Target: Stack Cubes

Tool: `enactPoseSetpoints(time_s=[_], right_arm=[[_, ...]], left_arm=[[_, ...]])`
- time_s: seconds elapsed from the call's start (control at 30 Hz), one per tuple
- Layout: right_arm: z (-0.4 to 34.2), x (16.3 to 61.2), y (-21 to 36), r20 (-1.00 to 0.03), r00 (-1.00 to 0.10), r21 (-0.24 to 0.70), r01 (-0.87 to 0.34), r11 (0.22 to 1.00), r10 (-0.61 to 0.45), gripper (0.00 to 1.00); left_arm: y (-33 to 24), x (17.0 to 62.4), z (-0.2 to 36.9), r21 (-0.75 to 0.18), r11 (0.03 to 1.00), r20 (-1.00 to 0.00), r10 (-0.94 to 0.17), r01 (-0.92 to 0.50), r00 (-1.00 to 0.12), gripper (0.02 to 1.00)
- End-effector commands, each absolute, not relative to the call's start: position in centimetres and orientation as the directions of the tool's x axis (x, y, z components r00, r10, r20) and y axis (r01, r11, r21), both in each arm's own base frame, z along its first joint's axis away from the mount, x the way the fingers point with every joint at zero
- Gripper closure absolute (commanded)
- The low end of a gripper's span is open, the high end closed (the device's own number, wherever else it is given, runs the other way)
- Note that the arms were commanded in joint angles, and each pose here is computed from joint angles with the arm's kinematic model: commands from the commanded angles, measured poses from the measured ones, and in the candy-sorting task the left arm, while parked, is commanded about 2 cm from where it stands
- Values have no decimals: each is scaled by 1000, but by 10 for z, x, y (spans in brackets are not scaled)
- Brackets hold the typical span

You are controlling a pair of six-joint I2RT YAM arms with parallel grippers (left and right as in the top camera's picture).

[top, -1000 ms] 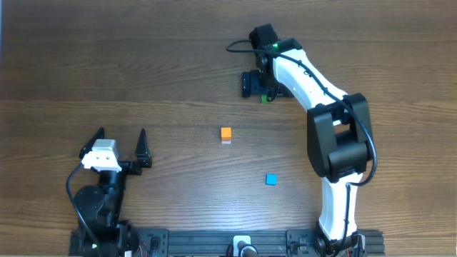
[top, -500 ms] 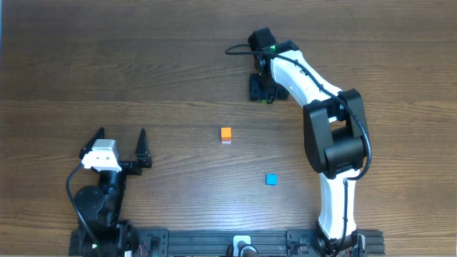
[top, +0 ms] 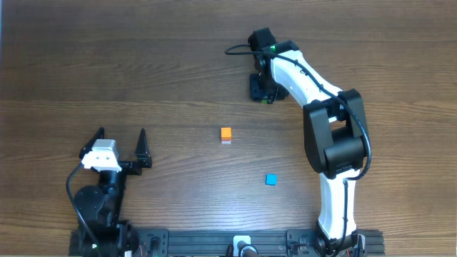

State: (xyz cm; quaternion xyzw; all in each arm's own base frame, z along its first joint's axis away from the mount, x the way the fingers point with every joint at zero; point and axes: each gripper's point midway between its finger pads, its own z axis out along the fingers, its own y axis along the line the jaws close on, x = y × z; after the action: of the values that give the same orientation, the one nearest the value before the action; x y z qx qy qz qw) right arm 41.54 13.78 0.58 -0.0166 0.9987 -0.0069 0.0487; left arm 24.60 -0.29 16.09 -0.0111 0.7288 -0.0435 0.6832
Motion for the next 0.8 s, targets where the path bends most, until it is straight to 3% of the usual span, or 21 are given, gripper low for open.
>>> enactPoseSetpoints(time_s=[0.03,0.33,0.57,0.73,0.8], right_arm=[[4,418,145,-99,-994,-12,-48,999,-49,658],[4,415,148,-88,-995,-5,-55,998,-56,741],[8,413,150,-85,-995,5,-44,999,-43,862],[36,412,157,-129,-990,26,-52,998,-48,912],[62,407,165,-167,-984,39,-74,996,-67,936]], left_arm=[[-4,246,160,-68,996,-996,-64,50,-65,18],[-4,246,160,-68,996,-996,-64,50,-65,18],[-4,246,160,-68,996,-996,-64,50,-65,18],[-4,246,160,-68,996,-996,-64,50,-65,18],[-4,246,160,-68,996,-996,-64,50,-65,18]])
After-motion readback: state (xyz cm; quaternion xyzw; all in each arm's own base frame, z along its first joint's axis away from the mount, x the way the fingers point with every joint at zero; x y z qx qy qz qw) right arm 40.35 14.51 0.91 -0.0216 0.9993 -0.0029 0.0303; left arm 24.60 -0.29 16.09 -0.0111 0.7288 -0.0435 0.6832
